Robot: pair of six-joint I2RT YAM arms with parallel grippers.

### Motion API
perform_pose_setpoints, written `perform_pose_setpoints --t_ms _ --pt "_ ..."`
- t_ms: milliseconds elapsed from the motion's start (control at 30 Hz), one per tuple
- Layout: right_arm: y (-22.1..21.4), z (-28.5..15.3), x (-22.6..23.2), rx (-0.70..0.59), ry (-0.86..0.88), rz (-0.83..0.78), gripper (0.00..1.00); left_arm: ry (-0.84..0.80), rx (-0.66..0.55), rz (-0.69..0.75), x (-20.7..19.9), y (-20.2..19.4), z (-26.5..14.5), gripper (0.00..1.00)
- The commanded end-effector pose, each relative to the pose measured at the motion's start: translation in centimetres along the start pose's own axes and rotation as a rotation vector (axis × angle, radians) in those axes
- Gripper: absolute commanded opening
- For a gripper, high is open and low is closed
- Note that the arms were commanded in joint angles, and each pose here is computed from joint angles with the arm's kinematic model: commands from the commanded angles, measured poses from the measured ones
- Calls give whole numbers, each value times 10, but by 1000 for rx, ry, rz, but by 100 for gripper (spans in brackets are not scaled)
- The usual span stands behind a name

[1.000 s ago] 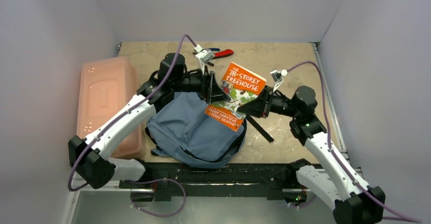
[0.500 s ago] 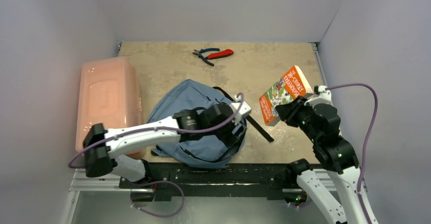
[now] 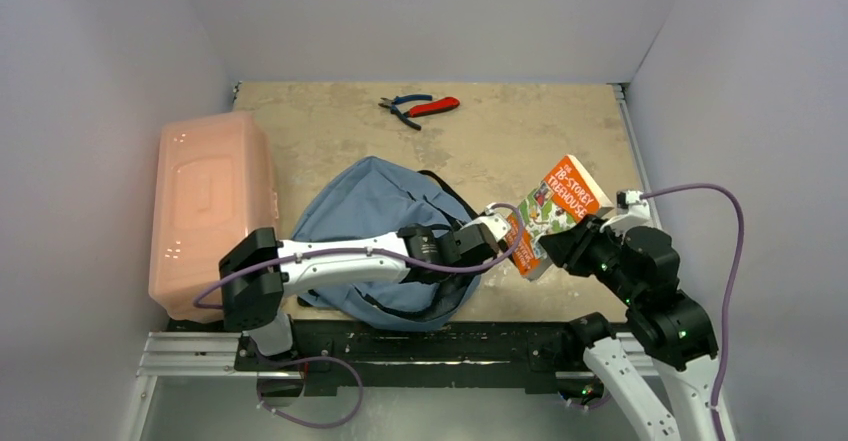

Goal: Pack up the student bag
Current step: Place the book in the student bag.

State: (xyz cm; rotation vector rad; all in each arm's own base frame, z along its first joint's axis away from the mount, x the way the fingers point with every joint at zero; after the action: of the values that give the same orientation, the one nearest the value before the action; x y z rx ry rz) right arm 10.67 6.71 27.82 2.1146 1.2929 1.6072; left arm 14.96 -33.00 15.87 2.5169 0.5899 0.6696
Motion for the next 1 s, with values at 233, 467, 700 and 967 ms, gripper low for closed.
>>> perform_pose_setpoints --t_ms 233,467,700,967 --pt "-34 9 43 401 331 63 0 258 -166 -115 84 23 -62 0" --pt "-62 23 48 689 460 243 0 332 -214 -152 122 17 -100 0" --pt "-81 54 37 805 503 454 0 234 -347 -195 127 21 -128 0" --pt "-78 89 61 805 593 523 0 113 -470 -189 120 27 -146 0"
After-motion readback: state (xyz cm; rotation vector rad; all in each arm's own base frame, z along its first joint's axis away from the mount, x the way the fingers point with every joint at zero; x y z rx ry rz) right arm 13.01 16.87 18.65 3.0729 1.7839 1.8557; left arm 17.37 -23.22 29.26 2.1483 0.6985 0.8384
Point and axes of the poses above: each gripper's point midway between its finger pads, its own z axis out along the fingers, its own x axis along the line the jaws close on, y = z × x, the point moved 6 cm from there along -z, back along the fingers, and after that the axes turned 12 degrees about z, right-handed, at the moved point
